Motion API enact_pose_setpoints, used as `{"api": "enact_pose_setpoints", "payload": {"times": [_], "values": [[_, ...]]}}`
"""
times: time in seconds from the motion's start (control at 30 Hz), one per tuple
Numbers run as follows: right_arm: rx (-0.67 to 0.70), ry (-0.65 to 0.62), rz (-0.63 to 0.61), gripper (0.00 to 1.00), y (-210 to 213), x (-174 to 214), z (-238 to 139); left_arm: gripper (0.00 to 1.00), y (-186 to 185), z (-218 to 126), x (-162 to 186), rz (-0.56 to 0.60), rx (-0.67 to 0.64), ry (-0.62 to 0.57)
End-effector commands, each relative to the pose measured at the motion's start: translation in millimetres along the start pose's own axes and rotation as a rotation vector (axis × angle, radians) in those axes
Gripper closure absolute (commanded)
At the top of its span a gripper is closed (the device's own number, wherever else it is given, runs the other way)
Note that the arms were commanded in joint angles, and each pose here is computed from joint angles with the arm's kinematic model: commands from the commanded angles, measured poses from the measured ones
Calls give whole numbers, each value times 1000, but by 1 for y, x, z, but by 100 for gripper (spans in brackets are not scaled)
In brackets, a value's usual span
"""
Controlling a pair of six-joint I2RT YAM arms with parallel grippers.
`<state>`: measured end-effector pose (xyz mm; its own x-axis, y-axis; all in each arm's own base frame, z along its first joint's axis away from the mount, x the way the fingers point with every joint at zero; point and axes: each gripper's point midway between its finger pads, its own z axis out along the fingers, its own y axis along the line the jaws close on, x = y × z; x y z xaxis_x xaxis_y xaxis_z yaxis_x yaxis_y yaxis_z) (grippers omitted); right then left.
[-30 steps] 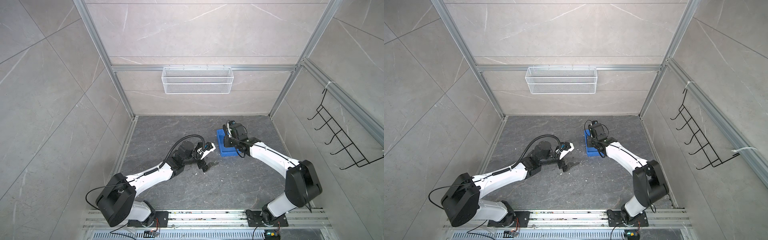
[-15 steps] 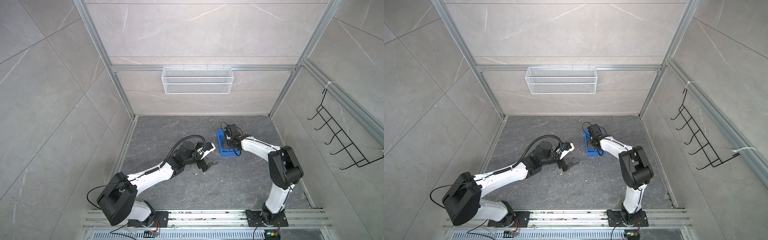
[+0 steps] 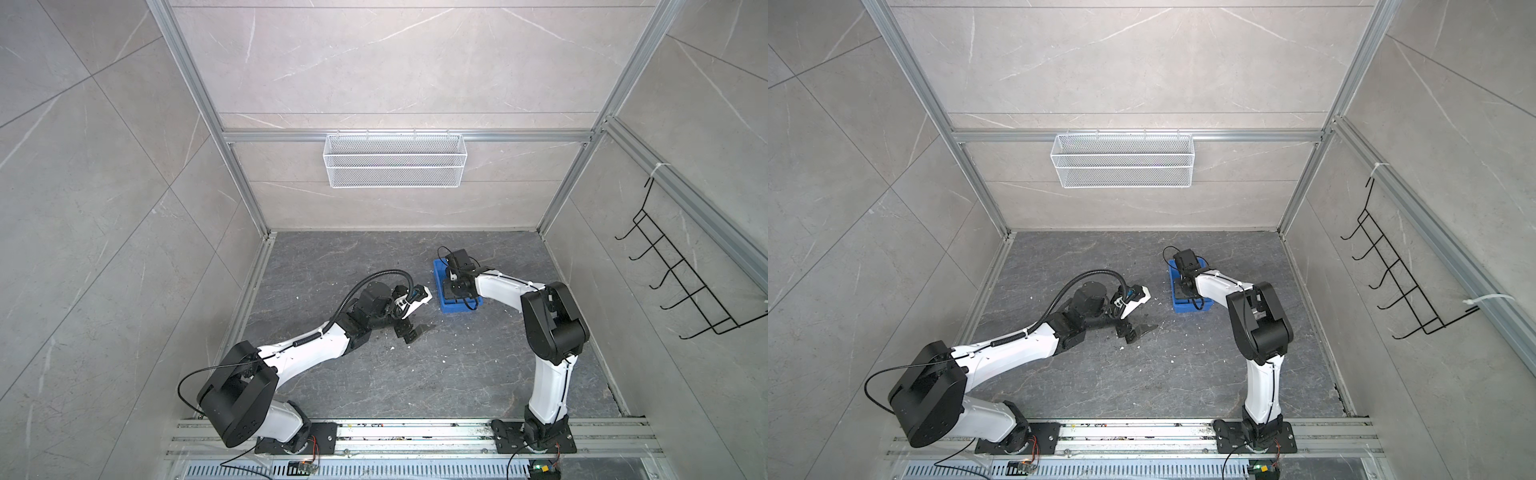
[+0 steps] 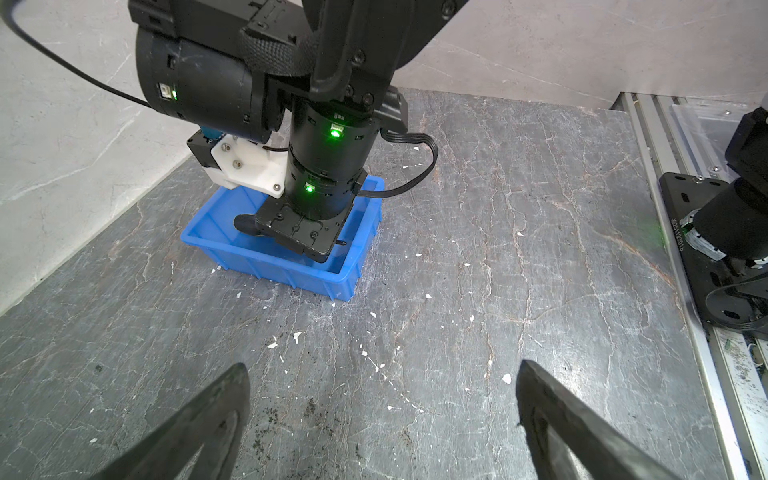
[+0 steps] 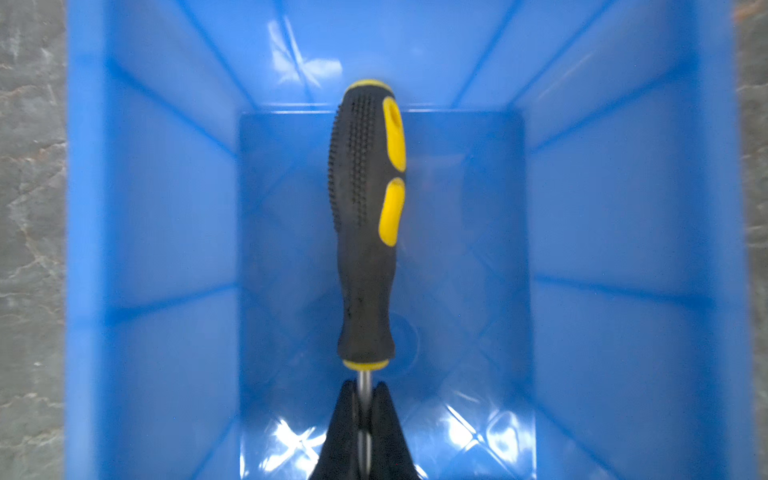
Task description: Put the screwdriver in the bin
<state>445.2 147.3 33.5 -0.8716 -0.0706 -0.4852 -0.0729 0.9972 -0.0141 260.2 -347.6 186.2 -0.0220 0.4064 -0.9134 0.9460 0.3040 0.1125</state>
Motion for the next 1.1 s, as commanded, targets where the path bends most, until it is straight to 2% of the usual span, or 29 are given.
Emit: {"api": "enact_pose_setpoints", "payload": {"times": [0.0, 0.23, 0.3, 0.43, 0.73, 0.83, 0.93, 1.07], "values": [[-19, -32, 25, 90, 3, -13, -2, 0, 5, 0, -26, 43, -6, -62], [-33, -93, 8, 65, 2, -24, -23, 0, 10, -4, -30, 29, -38, -72], [-38, -116, 4, 56, 1, -27, -33, 0, 15, -5, -29, 12, -68, -70], [-65, -188, 6, 45, 0, -33, -64, 0, 29, -13, -26, -9, -134, -79], [-129, -436, 5, 19, -12, -36, -140, 0, 86, -61, -3, -172, -309, -134], [-131, -526, -44, 7, -17, -30, -160, 0, 107, -85, 11, -234, -383, -143], [-109, -612, -107, 2, -23, -22, -172, 0, 127, -110, 32, -284, -484, -141], [-67, -708, -133, 1, -34, -10, -181, 0, 149, -138, 72, -332, -674, -85]]}}
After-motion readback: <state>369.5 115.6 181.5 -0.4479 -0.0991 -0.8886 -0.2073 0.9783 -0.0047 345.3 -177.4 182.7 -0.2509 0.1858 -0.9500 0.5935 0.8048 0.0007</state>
